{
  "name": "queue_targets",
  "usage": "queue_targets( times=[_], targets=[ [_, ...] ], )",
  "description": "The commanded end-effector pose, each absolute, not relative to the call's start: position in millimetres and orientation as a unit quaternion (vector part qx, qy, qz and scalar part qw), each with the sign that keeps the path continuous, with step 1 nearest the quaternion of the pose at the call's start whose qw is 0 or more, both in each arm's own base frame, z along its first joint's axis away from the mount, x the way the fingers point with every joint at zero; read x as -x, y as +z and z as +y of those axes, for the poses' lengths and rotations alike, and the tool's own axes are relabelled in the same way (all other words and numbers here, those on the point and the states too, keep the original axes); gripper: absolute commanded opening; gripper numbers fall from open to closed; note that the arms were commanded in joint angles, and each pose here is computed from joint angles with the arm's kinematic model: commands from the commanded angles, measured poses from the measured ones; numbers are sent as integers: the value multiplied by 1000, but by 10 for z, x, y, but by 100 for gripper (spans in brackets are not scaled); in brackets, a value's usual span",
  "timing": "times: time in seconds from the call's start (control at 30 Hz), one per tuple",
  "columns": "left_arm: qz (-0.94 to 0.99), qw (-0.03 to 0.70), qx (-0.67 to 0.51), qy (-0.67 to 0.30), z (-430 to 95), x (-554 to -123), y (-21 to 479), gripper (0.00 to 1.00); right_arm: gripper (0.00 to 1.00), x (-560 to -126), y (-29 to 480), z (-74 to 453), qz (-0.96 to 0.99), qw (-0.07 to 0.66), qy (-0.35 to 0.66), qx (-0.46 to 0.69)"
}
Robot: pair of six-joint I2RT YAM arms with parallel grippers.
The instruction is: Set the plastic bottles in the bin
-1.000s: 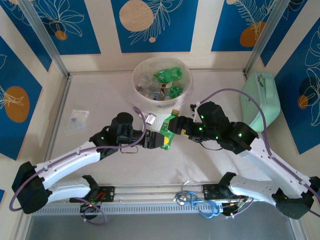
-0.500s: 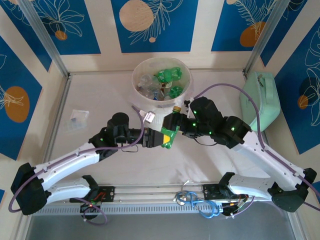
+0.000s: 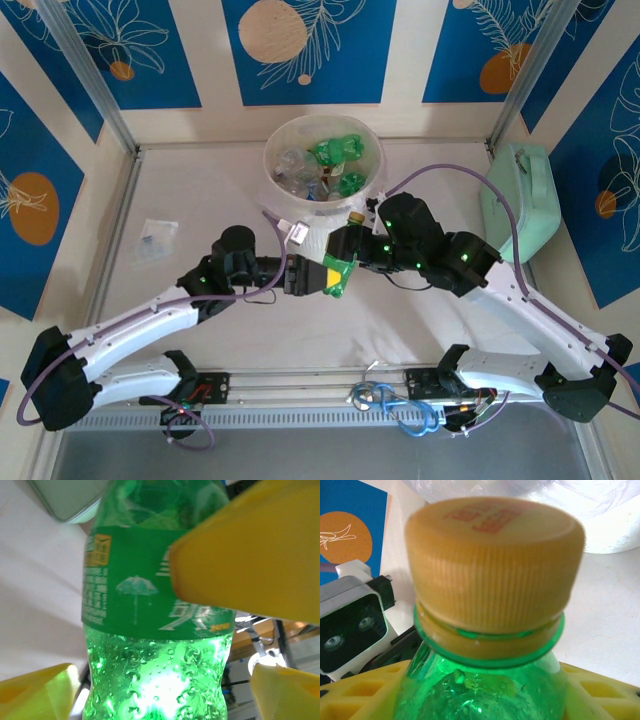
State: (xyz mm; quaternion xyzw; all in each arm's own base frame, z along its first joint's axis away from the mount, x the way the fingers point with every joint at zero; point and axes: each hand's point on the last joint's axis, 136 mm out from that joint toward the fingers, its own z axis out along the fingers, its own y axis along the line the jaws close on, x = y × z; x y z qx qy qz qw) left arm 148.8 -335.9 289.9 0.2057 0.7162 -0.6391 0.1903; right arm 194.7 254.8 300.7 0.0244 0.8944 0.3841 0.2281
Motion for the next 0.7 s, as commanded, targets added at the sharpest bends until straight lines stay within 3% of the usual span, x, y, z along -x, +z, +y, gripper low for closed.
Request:
queue_targets(
  times=[0.0,0.17,0.4,0.53,0.67],
  targets=[
    [706,221,-221,-636,-3310,-1463,3044,100,62,-1971,3176,2546,887,248,389,-15],
    [739,291,-201,-574,-3013,-1594,3186,100,62,-2183,3454,2406,881,276,384,-25],
    [811,459,-79,-355,-1975,-1996,3348,100,61,-2774,4148,2261,855,329,400,-33],
    [843,474,-19,-253,-1555,-2115,3156,100,61,-3184,4390,2249,849,349,396,-35],
    [855,462,-7,-238,-1500,-2141,3017,100,61,-3516,4462,2266,851,343,396,-42]
  ],
)
